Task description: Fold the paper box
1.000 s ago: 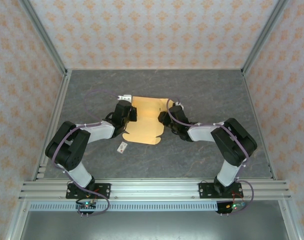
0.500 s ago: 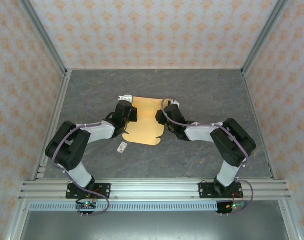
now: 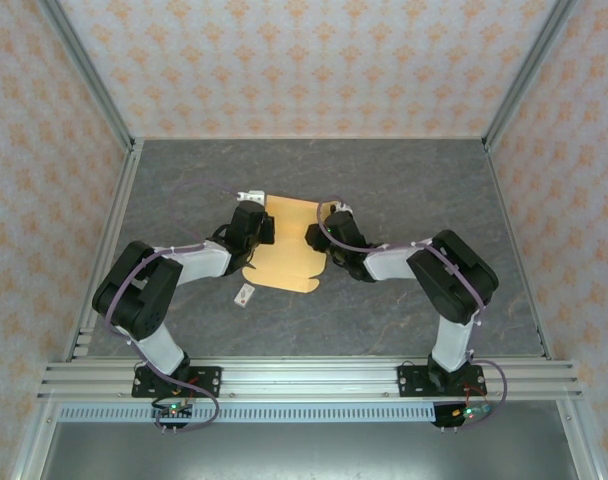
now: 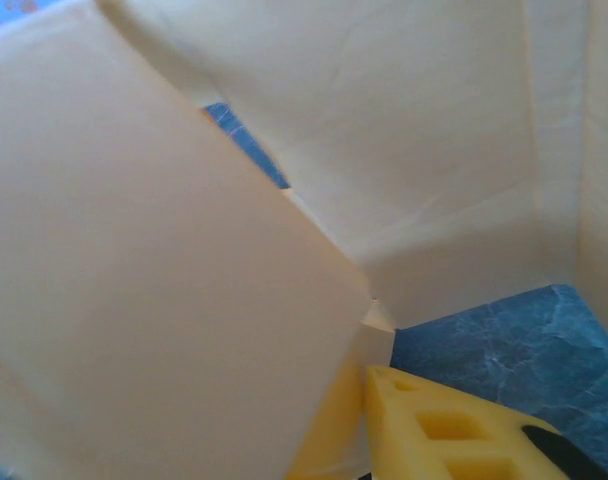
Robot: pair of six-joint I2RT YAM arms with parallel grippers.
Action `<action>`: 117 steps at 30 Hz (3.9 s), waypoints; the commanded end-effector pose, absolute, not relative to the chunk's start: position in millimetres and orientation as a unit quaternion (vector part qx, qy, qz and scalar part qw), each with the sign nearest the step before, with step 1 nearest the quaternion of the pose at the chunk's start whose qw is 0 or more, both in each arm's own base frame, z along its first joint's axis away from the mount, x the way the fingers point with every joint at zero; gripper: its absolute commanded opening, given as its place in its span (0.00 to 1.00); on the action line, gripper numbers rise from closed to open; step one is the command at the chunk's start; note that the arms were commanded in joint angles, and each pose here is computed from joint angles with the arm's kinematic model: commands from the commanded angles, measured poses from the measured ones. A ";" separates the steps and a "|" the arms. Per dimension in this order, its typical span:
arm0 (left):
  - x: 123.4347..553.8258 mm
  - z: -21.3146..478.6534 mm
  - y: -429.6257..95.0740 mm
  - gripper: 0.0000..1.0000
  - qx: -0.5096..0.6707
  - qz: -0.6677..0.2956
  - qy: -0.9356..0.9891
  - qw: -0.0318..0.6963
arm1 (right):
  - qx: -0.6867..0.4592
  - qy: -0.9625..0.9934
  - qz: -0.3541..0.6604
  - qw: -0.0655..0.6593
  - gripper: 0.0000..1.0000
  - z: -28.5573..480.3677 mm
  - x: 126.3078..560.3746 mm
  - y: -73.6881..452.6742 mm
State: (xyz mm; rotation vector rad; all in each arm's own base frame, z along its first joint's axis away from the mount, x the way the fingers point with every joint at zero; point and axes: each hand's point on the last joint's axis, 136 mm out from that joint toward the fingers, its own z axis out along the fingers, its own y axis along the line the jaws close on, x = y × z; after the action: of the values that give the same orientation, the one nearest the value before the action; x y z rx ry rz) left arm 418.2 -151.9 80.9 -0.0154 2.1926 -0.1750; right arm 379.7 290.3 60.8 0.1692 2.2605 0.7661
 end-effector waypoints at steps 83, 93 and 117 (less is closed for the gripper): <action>433.5 106.5 -166.8 0.00 -0.011 -0.092 0.872 0.481 | -0.186 0.858 0.402 0.259 0.44 103.9 395.5 214.5; 433.6 103.3 -167.9 0.00 -0.010 -0.093 0.874 0.477 | -0.216 0.842 0.423 0.254 0.41 108.0 386.0 232.2; 433.0 101.7 -166.5 0.00 -0.008 -0.088 0.876 0.474 | -0.289 0.822 0.436 0.226 0.36 121.1 365.5 244.5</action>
State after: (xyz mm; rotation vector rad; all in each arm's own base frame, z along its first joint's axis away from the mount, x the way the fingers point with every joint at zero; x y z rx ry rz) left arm 423.0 -162.8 88.8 -0.0162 2.1791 -0.2023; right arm 370.8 235.9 111.0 -0.7165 2.3178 1.1571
